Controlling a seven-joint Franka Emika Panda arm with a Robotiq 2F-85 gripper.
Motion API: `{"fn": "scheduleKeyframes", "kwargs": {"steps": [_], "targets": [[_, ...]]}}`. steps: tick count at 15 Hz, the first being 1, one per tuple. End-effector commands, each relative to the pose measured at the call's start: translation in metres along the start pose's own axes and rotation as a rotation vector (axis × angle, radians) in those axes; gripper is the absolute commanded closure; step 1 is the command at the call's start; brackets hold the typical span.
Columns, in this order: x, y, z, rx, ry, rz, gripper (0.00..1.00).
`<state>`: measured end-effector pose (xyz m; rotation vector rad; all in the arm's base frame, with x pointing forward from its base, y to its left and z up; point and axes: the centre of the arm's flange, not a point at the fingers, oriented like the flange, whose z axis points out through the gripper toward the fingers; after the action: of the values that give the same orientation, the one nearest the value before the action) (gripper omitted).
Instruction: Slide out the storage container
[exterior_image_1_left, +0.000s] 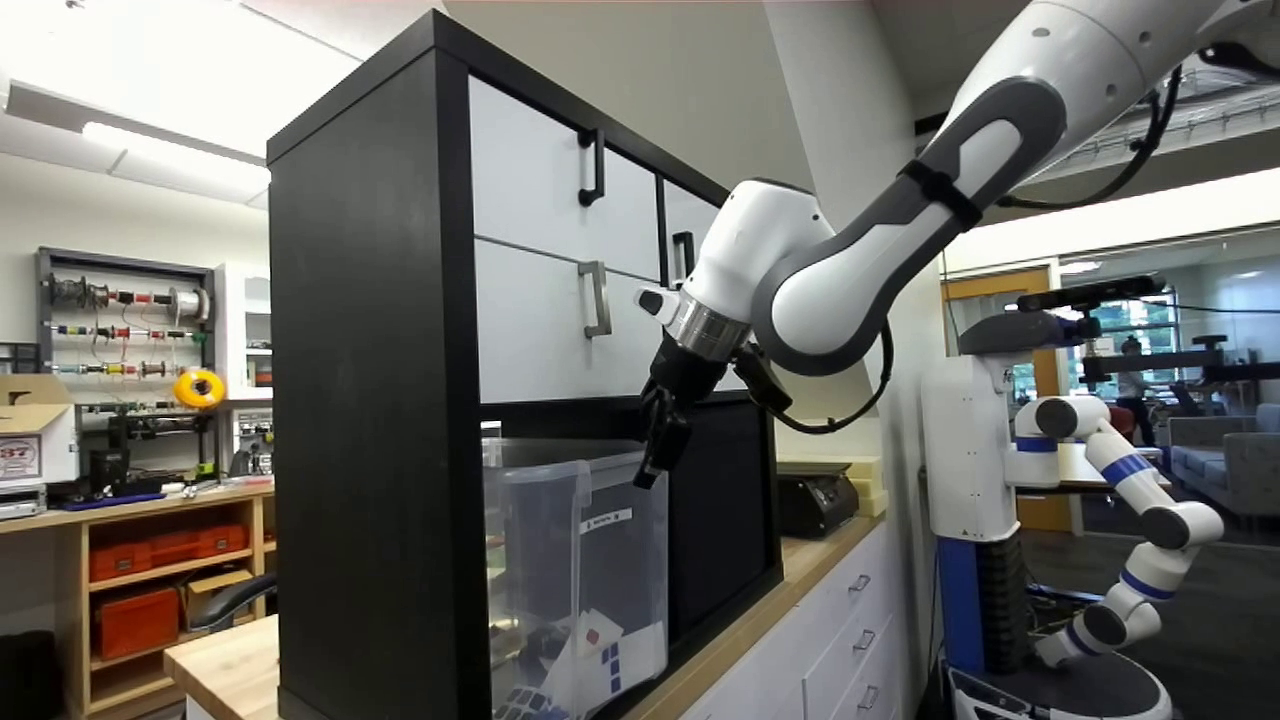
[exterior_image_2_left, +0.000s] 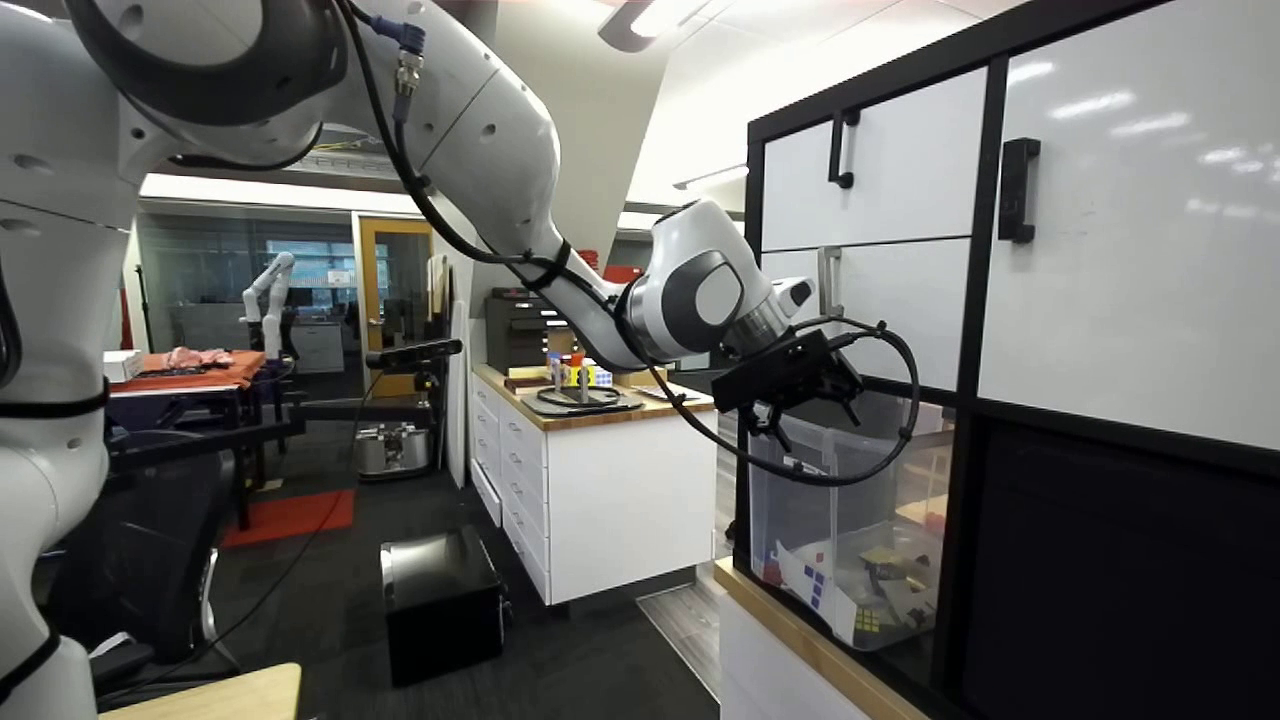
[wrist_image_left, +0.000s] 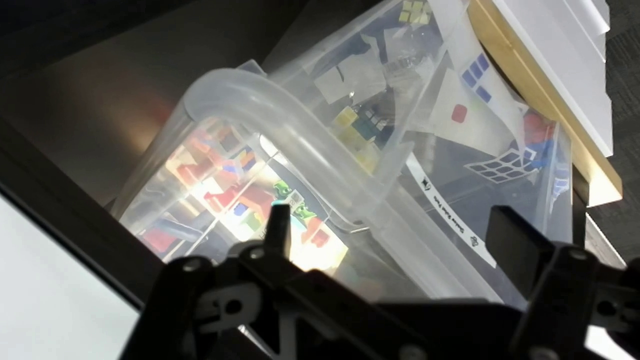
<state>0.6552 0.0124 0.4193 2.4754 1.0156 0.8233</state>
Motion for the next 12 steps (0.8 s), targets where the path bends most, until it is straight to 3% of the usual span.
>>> {"fn": "scheduleKeyframes", "kwargs": {"steps": [1, 2, 3, 10, 12], "targets": [[0.003, 0.011, 0.008, -0.012, 0.027, -0.027, 0.0], [0.003, 0.011, 0.009, -0.011, 0.028, -0.029, 0.25], [0.004, 0.011, 0.009, -0.01, 0.03, -0.034, 0.26], [0.001, 0.009, 0.004, -0.01, 0.03, -0.059, 0.73], [0.0, 0.007, -0.002, -0.009, 0.035, -0.077, 0.82]]}}
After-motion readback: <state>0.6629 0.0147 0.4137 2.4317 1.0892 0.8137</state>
